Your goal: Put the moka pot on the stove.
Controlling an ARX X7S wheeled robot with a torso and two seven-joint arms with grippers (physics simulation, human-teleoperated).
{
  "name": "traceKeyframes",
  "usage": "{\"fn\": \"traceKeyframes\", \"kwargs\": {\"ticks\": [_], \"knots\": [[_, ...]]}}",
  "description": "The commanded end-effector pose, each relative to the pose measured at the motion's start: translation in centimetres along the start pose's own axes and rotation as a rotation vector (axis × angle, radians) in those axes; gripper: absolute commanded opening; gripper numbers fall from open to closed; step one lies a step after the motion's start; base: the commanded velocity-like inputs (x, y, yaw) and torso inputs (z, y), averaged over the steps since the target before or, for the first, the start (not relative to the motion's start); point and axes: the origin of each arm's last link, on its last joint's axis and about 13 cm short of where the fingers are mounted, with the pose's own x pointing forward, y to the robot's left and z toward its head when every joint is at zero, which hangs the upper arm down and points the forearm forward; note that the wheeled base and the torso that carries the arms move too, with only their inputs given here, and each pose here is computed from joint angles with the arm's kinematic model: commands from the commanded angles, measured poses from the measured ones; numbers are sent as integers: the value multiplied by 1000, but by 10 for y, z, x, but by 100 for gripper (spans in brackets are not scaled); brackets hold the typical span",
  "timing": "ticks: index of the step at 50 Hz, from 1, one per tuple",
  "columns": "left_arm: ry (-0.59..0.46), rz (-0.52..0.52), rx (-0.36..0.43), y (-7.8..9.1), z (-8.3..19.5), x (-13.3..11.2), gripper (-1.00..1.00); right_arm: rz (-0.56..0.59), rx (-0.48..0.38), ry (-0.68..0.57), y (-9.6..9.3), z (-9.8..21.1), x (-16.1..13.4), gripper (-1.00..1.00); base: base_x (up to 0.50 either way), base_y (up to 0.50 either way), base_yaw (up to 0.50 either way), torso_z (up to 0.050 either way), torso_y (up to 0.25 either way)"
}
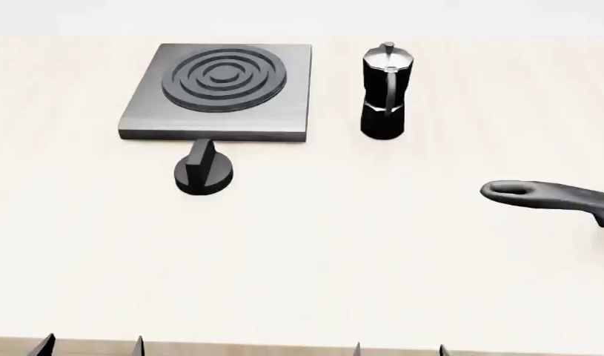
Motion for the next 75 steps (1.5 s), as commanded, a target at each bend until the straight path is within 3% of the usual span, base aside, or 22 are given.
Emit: {"fn": "traceKeyframes", "kwargs": {"ticks": [1, 23, 41, 47, 75], "knots": [[0, 0, 0, 0, -1, 0, 100, -13, 0, 0, -2, 0, 0, 100, 0, 0, 0, 0, 0], [-17, -8, -4, 0, 0, 0, 100, -2, -17, 3, 1, -1, 2, 100, 0, 0, 0, 0, 0], [-127, -30, -5, 0, 0, 2, 100, -3, -23, -45, 1, 10, 4, 100, 0, 0, 0, 0, 0], [-164, -9, -48, -1, -1, 3, 100, -1, -23, -48, 2, 10, 6, 100, 0, 0, 0, 0, 0], [-180, -39, -43, 0, -1, 3, 100, 7, -29, -114, 4, 26, 2, 100, 106, 0, 0, 0, 0]]}}
